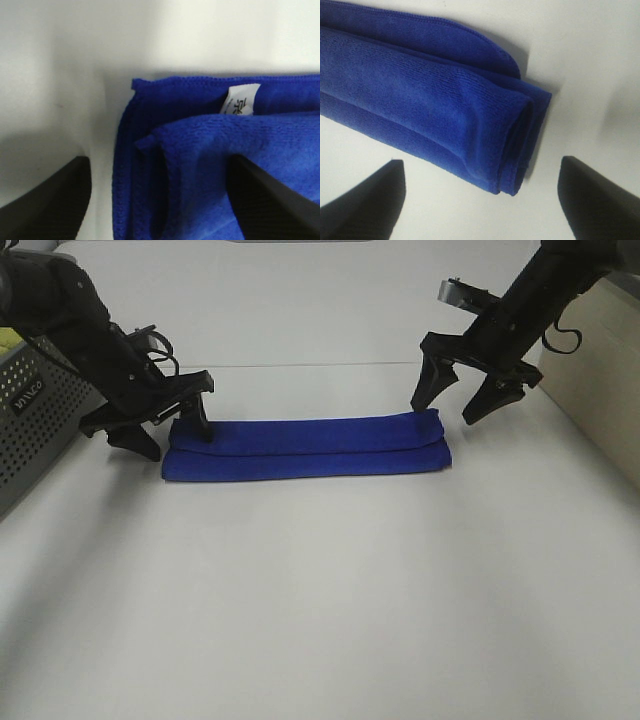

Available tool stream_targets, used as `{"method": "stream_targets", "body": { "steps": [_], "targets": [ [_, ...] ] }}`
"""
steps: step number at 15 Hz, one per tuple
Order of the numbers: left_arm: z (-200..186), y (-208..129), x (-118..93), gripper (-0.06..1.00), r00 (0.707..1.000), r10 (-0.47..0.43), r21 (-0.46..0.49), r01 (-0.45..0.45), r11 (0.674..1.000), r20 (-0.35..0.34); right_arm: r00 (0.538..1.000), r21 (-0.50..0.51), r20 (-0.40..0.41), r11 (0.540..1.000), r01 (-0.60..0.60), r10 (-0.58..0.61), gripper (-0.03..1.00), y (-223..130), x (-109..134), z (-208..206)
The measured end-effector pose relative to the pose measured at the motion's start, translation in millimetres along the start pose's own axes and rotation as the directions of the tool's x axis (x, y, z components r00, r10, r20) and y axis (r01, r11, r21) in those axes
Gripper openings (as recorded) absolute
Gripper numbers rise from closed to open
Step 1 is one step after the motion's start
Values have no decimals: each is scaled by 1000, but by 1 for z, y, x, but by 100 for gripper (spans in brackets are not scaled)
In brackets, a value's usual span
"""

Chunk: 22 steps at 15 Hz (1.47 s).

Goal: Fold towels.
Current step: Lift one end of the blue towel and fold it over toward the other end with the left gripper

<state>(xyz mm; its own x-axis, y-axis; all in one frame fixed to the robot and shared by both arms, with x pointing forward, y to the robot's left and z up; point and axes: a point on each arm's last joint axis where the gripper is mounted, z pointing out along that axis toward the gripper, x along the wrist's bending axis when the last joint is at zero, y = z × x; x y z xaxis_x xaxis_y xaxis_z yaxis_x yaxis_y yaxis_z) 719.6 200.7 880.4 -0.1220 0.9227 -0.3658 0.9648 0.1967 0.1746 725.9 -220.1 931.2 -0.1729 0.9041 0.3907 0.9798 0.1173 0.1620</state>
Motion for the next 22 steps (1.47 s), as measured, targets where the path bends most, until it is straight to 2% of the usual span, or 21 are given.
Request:
{"method": "stream_targets", "body": {
  "steps": [1, 4, 6, 7, 11, 14, 16, 17, 19, 22],
  "targets": [
    [1, 0, 0, 61, 1000, -1, 2, 1, 1000, 0, 1000, -2, 0, 1000, 0, 0, 80, 0, 0, 0],
    [4, 0, 0, 25, 1000, -2, -10, 2, 1000, 3, 1000, -21, 5, 1000, -1, 1, 80, 2, 0, 0],
    [4, 1, -1, 10, 1000, 4, -17, -4, 1000, 2, 1000, -23, 5, 1000, -1, 1, 80, 2, 0, 0],
    [4, 1, -1, 6, 1000, 7, -17, -7, 1000, -1, 1000, -23, 5, 1000, -1, 1, 80, 2, 0, 0],
    [-28, 10, -3, 6, 989, 116, -39, -120, 992, -89, 1000, -23, 5, 1000, -2, 2, 80, 2, 0, 0],
    [-76, 22, -24, 6, 986, 141, -27, -144, 989, -90, 1000, -24, 5, 1000, -2, 2, 80, 2, 0, 0],
    [-99, 25, -46, 6, 987, 158, -36, -159, 987, -38, 1000, -24, 5, 1000, -2, 2, 80, 2, 0, 0],
    [-103, 24, -60, 6, 987, 157, -45, -156, 987, 21, 1000, -24, 5, 1000, -2, 2, 80, 2, 0, 0],
    [-102, 15, -86, 6, 980, 158, -36, -155, 987, 124, 1000, -24, 5, 1000, -2, 2, 80, 2, 0, 0],
    [-85, 2, -120, 6, 964, 175, -50, -169, 984, 198, 1000, -24, 5, 1000, -2, 2, 80, 2, 0, 0]
  ]
}}
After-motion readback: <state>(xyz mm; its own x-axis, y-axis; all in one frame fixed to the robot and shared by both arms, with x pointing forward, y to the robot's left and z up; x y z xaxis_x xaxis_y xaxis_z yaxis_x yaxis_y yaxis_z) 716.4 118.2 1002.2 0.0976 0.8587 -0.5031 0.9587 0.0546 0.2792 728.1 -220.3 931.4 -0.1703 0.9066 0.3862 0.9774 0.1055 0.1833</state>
